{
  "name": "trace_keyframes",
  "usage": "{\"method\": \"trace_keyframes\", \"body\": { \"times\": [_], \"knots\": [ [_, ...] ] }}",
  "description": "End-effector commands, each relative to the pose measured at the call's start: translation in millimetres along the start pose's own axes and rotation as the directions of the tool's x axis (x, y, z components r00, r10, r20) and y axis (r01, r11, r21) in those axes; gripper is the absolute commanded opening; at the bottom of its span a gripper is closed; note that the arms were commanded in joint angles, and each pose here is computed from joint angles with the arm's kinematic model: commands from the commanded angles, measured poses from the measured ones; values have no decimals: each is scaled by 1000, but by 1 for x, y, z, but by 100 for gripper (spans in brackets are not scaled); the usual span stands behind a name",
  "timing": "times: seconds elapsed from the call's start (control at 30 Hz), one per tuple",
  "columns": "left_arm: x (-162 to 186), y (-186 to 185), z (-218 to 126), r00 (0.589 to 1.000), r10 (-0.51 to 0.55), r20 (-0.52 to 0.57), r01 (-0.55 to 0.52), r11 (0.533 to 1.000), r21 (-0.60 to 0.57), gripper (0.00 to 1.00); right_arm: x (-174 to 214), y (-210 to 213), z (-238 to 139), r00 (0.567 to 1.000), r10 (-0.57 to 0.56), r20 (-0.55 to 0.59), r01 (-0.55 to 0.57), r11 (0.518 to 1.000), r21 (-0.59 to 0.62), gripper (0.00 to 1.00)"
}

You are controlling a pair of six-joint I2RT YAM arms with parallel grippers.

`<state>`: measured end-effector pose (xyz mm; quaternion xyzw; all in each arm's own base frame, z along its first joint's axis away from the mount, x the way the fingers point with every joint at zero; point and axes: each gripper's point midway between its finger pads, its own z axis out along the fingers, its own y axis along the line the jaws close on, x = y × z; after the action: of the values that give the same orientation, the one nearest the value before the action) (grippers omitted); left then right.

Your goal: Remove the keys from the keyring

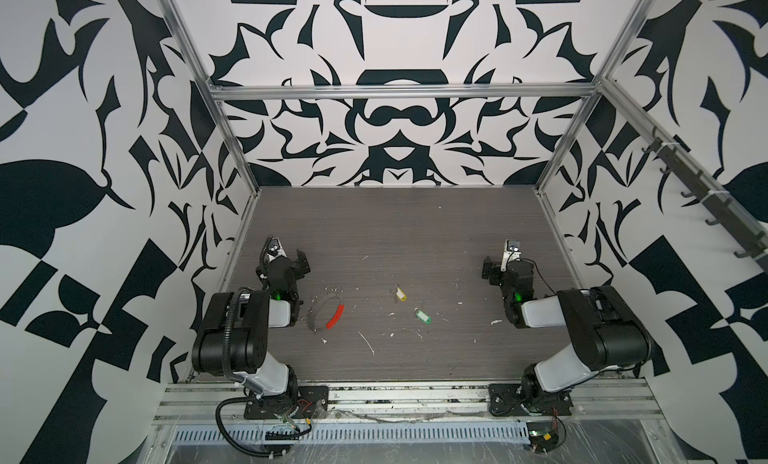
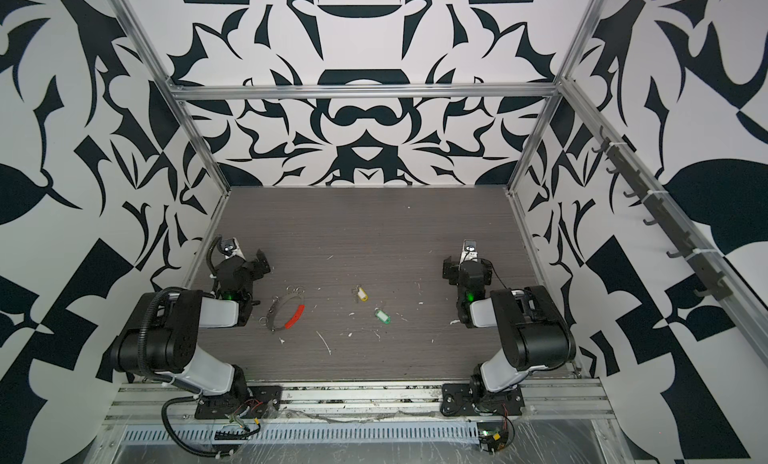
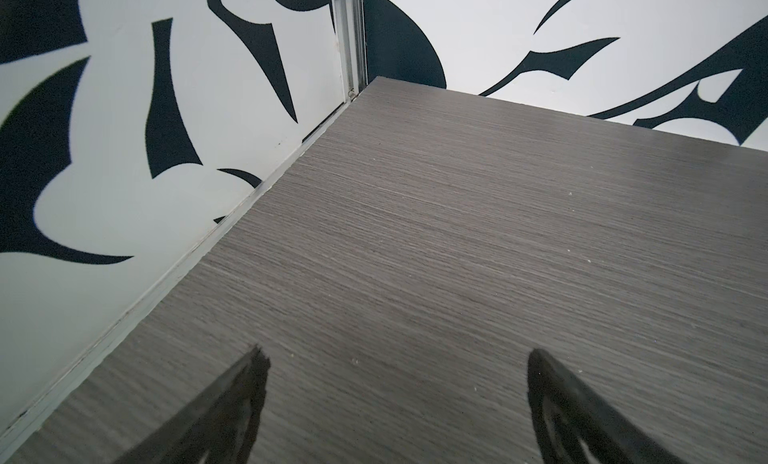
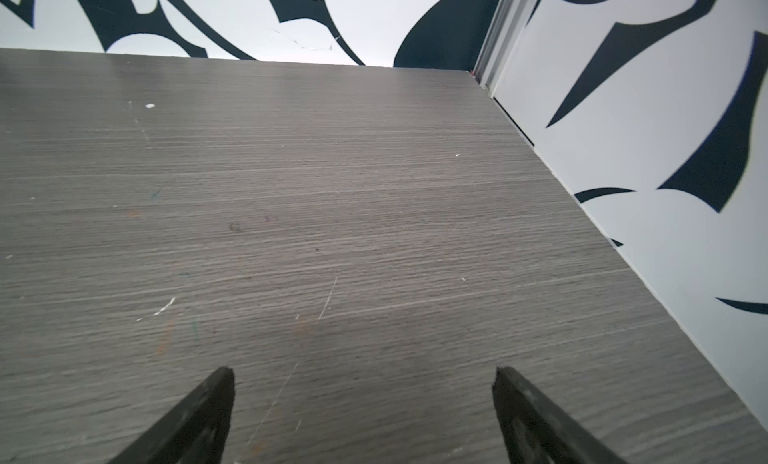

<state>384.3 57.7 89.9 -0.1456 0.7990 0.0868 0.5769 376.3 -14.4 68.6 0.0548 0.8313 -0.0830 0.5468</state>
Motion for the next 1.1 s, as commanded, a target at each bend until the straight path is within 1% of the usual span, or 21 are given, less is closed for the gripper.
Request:
{"method": "trace_keyframes", "body": {
  "times": [0.0, 1.07],
  "knots": [
    [-4, 0, 0, 1000, -11, 21, 10, 1000, 4, 99, -15, -8, -3, 998, 39, 56, -41, 998, 37, 100],
    [-5, 0, 0, 1000, -10, 24, 10, 1000, 6, 100, -14, -7, 0, 998, 31, 48, -33, 999, 37, 100]
  ]
}}
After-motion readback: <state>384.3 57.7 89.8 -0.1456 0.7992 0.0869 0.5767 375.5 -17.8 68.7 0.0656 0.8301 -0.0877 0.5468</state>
